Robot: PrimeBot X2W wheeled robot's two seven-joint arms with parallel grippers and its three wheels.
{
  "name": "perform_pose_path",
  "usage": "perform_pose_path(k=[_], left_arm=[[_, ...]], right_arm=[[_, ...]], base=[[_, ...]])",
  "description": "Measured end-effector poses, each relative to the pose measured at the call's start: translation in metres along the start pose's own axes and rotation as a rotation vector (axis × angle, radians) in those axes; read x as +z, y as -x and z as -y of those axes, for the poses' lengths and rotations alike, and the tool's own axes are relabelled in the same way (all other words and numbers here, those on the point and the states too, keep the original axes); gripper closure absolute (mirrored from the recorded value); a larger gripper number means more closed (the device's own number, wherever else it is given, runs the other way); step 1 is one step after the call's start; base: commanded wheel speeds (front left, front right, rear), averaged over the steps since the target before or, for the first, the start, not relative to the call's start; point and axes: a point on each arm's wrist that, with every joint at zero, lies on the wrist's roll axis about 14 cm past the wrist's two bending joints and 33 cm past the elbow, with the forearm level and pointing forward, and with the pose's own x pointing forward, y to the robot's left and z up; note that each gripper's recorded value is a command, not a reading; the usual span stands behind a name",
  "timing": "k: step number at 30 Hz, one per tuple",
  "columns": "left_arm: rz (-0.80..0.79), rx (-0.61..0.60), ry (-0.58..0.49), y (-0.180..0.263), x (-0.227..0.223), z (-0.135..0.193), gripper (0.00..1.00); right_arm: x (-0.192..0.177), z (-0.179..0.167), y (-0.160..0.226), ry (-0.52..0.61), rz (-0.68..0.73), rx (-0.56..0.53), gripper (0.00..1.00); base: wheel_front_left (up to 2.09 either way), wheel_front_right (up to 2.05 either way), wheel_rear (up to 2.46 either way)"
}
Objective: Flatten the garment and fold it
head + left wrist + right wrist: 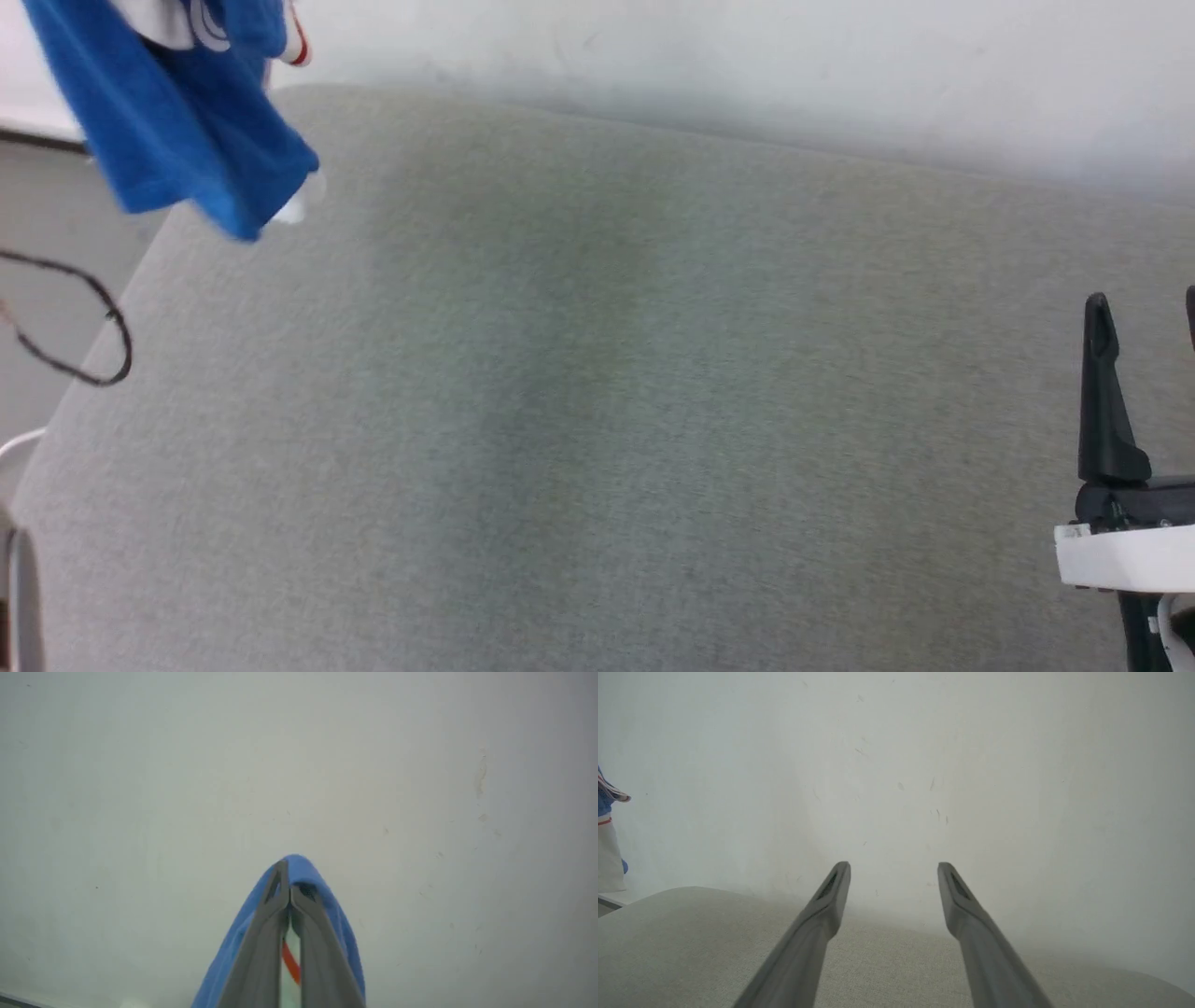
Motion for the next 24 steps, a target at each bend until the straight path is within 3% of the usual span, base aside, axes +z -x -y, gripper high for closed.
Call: perform_pose_path(k=[8, 15, 20, 24], left_arm=[[0.074, -0.262, 0.126, -0.007, 0.033, 0.108, 1.0], [0.048, -0.533, 0.209, 0.009, 0.031, 0.211, 1.0], [-0.064, -0.647, 0.221, 0.024, -0.018, 0.26, 1.0], [-0.178, -0.663, 0.212, 0.034, -0.08, 0.283, 1.0]], right_arm=[[0.018, 0.035, 0.025, 0.01, 0.041, -0.111, 0.0], [0.03, 0.07, 0.054, 0.039, 0.061, -0.224, 0.0], [0.036, 0.089, 0.075, 0.059, 0.062, -0.292, 0.0], [0.04, 0.1, 0.088, 0.074, 0.061, -0.337, 0.0]], base=[[0.0, 0.0, 0.0], [0.0, 0.0, 0.0], [0.0, 0.0, 0.0], [0.0, 0.0, 0.0]])
